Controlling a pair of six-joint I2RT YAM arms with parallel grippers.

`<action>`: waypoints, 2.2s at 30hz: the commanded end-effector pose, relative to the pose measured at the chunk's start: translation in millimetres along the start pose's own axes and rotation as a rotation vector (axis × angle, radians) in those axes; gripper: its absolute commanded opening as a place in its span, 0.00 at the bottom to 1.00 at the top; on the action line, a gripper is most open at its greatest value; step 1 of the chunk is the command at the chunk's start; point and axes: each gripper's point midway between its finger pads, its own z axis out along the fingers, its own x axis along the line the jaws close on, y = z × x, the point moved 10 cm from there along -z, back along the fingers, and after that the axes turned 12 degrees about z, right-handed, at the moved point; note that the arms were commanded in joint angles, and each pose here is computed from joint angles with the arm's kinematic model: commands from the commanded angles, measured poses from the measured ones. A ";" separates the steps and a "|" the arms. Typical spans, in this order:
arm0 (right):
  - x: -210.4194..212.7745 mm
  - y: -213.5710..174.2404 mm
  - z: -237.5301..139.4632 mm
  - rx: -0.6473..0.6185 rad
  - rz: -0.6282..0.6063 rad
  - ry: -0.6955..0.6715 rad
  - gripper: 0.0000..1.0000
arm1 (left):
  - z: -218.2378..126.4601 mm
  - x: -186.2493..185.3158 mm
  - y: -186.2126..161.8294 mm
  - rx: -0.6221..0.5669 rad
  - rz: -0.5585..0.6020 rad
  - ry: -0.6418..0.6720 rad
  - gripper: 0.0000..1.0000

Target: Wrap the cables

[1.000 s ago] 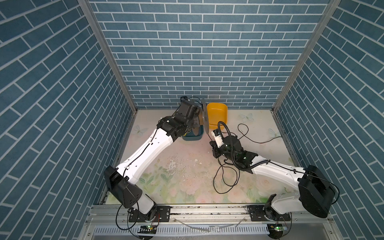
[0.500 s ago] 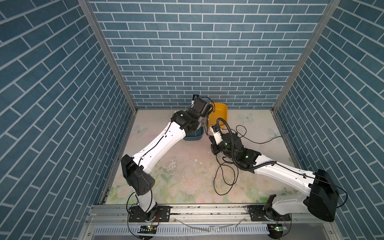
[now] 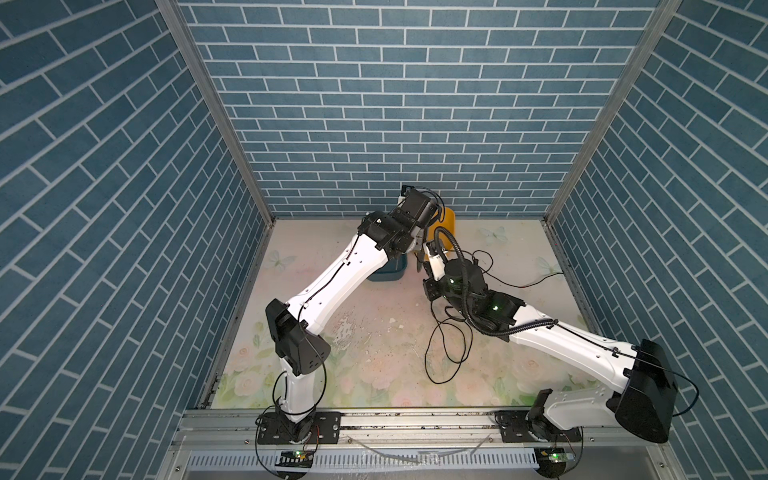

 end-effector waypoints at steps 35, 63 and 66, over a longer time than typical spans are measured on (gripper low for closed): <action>-6.0 21.7 14.3 -0.366 0.103 0.043 0.14 | -1.6 -8.9 -38.9 0.231 0.216 -0.073 0.00; -49.9 26.0 56.9 0.043 0.172 0.281 0.33 | -38.7 16.7 -51.0 0.251 0.306 -0.282 0.00; -57.3 25.5 60.2 0.083 0.212 0.334 0.35 | -41.0 23.3 -53.2 0.272 0.328 -0.282 0.00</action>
